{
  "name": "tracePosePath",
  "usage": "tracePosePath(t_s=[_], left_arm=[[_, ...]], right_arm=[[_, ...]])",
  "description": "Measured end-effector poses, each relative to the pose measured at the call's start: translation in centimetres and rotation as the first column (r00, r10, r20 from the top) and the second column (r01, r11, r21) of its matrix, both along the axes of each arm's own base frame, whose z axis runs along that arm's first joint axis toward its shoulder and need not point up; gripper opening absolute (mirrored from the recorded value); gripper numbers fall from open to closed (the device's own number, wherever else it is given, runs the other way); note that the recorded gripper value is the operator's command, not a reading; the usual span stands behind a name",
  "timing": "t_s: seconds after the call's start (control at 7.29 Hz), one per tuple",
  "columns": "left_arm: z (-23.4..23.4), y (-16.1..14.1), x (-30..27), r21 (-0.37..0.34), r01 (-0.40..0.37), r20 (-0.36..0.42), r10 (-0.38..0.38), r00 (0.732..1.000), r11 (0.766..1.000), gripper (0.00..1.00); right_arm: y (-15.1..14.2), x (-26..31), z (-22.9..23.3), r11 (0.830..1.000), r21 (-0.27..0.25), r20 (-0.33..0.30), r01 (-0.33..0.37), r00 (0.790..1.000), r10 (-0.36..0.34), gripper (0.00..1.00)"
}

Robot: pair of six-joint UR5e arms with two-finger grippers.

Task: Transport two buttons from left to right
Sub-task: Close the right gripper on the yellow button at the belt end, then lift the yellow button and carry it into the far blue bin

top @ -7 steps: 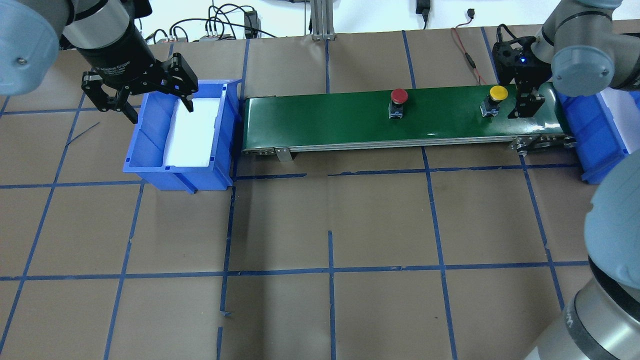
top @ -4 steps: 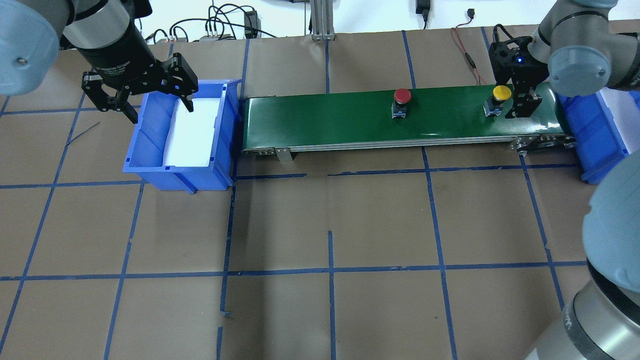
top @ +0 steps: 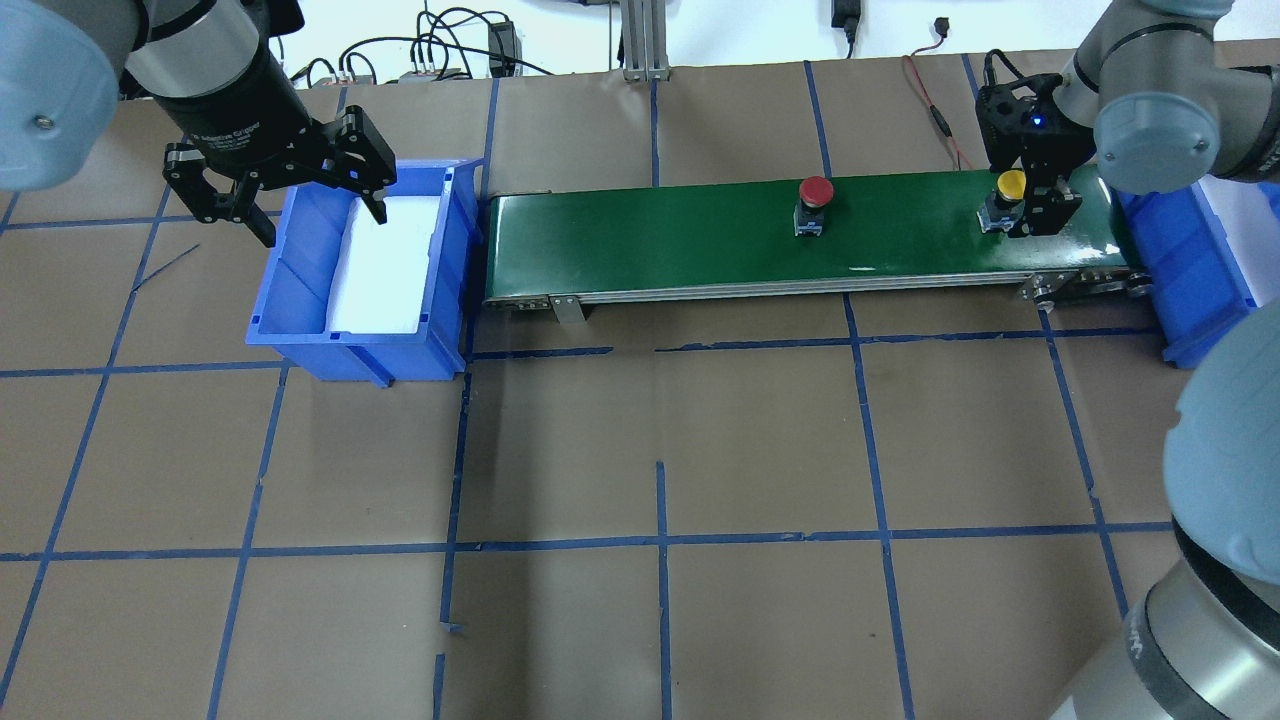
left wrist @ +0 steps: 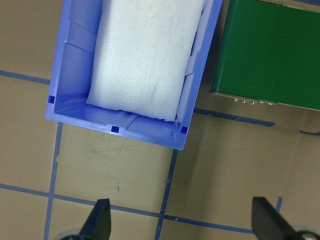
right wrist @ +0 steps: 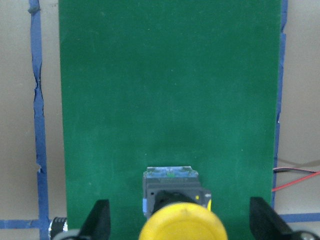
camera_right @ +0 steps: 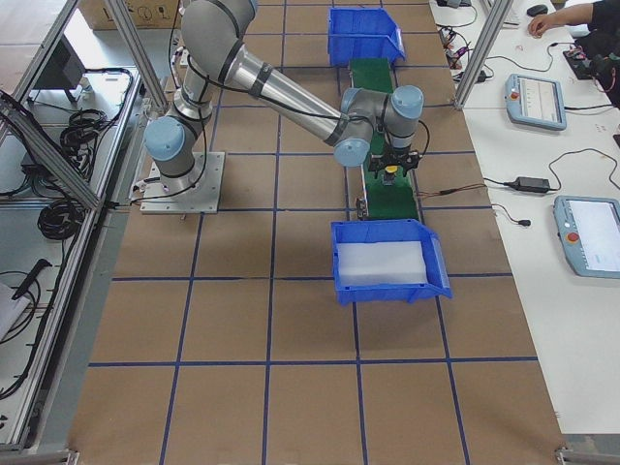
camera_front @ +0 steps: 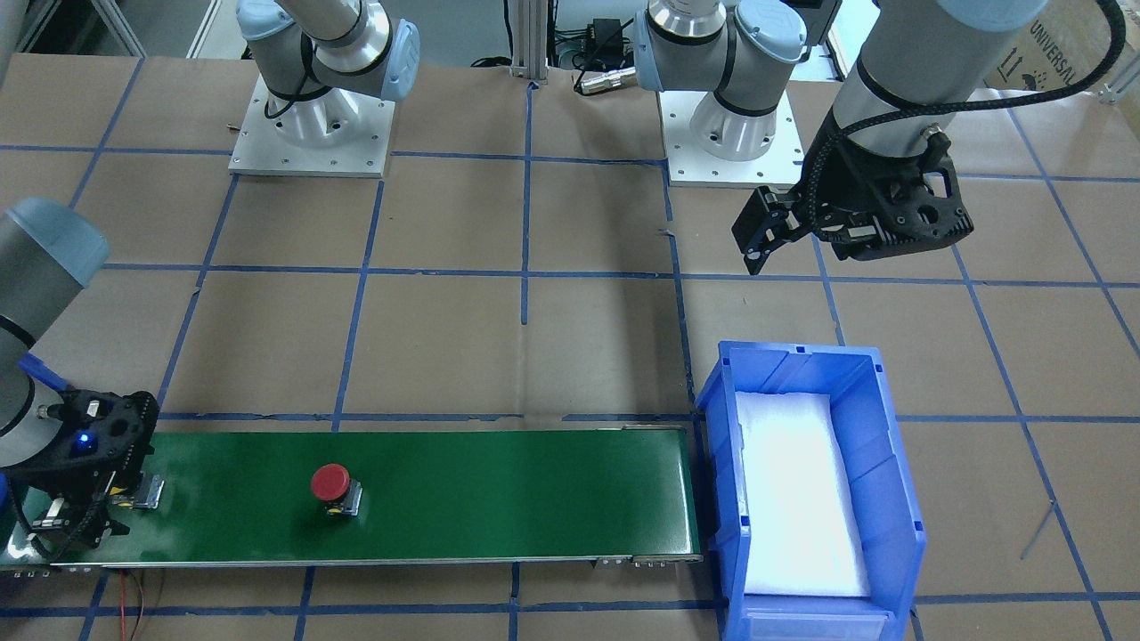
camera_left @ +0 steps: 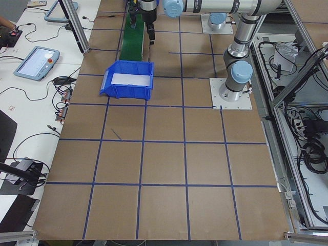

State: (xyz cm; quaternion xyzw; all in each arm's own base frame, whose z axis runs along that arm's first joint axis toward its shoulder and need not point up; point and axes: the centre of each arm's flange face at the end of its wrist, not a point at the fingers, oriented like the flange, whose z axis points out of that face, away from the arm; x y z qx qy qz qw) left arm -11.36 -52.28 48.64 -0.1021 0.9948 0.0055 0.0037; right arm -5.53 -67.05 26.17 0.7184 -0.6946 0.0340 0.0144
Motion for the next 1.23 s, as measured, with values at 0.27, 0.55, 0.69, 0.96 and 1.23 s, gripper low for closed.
tracePosePath(t_s=[0.27, 0.55, 0.69, 0.96, 1.23], left_arm=[[0.0, 0.0, 0.0, -0.001, 0.0, -0.001, 0.0, 1.0, 1.0, 1.0], [0.0, 0.0, 0.0, 0.001, 0.0, -0.003, 0.0, 1.0, 1.0, 1.0], [0.0, 0.0, 0.0, 0.001, 0.0, -0.003, 0.0, 1.0, 1.0, 1.0], [-0.1, 0.0, 0.0, 0.002, 0.0, -0.002, 0.0, 1.0, 1.0, 1.0], [-0.1, 0.0, 0.0, 0.004, 0.0, -0.001, 0.0, 1.0, 1.0, 1.0]], right_arm=[[-0.1, -0.1, 0.0, 1.0, 0.0, -0.01, -0.001, 1.0, 0.001, 0.08], [-0.2, -0.6, 0.8, 1.0, -0.009, -0.05, -0.002, 0.999, 0.001, 0.07], [-0.4, -0.9, 2.5, 0.999, -0.033, -0.07, -0.002, 0.998, -0.001, 0.07], [-1.1, -2.9, 7.8, 0.993, -0.109, -0.103, -0.036, 0.994, 0.025, 0.07], [-0.9, -11.2, 11.0, 0.984, -0.155, -0.146, -0.093, 0.987, 0.07, 0.07]])
